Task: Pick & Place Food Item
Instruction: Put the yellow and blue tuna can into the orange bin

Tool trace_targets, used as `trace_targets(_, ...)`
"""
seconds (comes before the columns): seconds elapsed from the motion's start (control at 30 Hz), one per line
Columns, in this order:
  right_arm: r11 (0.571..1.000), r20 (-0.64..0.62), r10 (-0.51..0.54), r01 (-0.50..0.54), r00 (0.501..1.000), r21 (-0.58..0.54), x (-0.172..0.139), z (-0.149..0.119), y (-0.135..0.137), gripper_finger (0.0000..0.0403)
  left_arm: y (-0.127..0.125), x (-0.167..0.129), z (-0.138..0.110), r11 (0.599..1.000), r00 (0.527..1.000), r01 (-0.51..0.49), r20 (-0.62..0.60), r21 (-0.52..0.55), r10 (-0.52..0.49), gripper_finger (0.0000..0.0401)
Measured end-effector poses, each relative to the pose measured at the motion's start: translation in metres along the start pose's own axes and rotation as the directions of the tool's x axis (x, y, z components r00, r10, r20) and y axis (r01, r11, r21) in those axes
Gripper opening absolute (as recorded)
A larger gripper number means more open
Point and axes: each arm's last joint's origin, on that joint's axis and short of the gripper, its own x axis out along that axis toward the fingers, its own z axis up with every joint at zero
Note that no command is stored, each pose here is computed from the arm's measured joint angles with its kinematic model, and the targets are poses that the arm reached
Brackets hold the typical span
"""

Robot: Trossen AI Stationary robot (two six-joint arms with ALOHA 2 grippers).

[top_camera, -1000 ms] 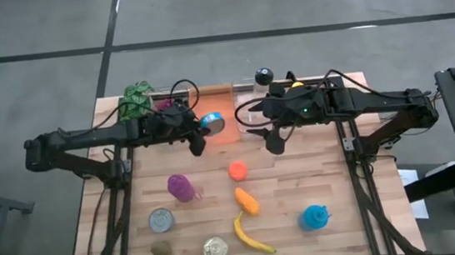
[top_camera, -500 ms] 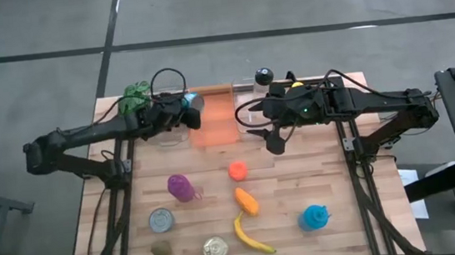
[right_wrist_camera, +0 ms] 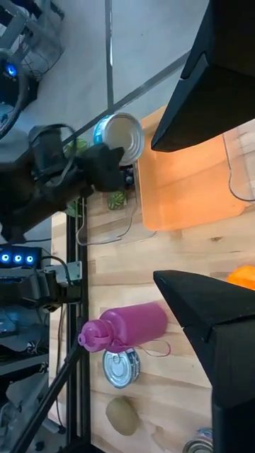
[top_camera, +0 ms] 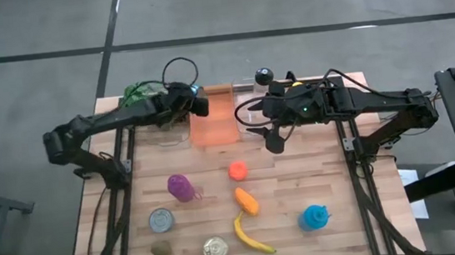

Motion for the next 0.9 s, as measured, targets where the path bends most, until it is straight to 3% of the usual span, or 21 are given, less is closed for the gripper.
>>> trace_targets(0.6,0.999,0.014,-0.026,0.026,1.0,0.02,0.001,0.001,-0.008,0.0291,-0.026,0.063,0.03,0.983,0.969,-0.148,-0.181,0.109,0.166,0.0145)
trace_targets(0.9,0.999,0.012,-0.033,0.033,0.999,0.023,0.002,0.001,-0.01,0.0303,-0.009,0.09,0.027,0.977,0.938,-0.212,-0.279,0.015,0.208,0.0145)
